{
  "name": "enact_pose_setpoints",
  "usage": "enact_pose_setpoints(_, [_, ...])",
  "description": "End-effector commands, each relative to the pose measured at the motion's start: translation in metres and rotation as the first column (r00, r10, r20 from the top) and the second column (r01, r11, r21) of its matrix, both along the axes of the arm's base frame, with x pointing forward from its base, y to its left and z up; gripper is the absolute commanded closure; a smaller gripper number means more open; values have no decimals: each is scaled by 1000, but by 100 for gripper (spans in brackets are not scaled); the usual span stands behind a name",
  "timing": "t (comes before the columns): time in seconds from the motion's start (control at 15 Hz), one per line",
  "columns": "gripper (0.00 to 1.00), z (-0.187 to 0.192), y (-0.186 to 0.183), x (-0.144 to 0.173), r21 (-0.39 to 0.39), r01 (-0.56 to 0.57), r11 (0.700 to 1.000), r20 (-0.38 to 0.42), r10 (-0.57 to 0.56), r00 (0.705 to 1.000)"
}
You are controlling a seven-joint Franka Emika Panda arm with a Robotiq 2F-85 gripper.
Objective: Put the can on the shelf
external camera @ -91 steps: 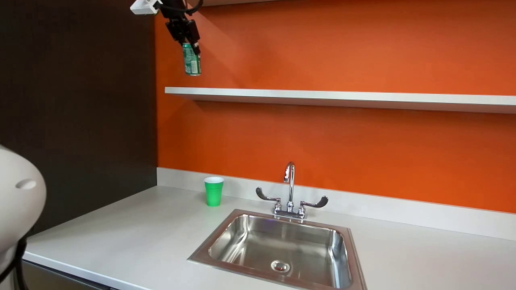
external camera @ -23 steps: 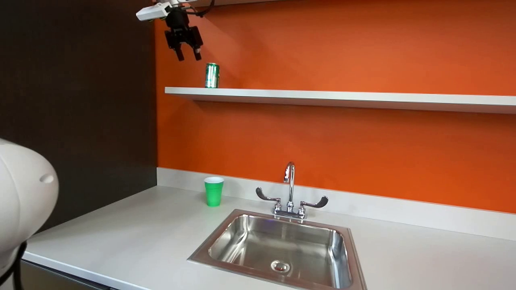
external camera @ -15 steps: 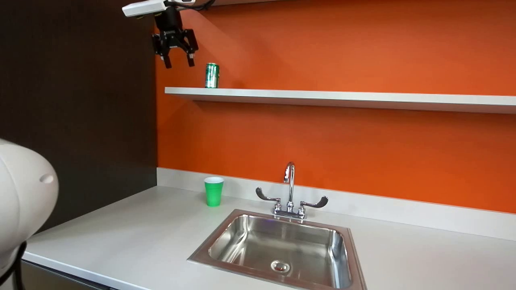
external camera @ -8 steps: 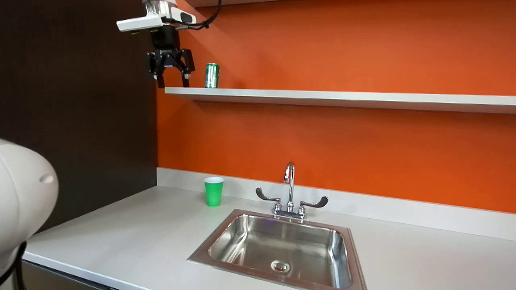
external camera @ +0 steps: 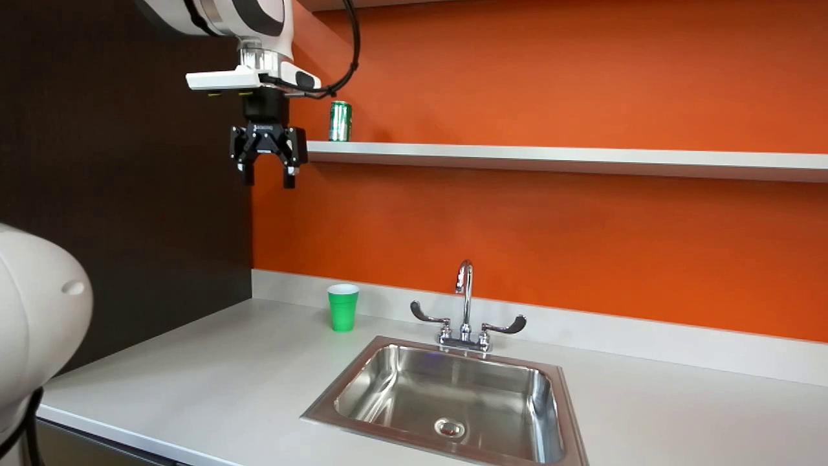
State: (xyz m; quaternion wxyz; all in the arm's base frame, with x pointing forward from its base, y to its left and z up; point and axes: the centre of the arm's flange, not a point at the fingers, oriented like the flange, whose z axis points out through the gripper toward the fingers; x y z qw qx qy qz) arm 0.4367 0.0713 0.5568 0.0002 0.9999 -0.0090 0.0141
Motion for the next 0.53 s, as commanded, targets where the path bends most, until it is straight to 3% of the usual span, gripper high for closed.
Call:
enact_pose_setpoints(0.0, [0,-23,-11,-19,0,-9,1000,-25,9,1000])
enact_pose_setpoints(0.47, [0,-44,-9,-17,-13,14,1000,-83,-15,996])
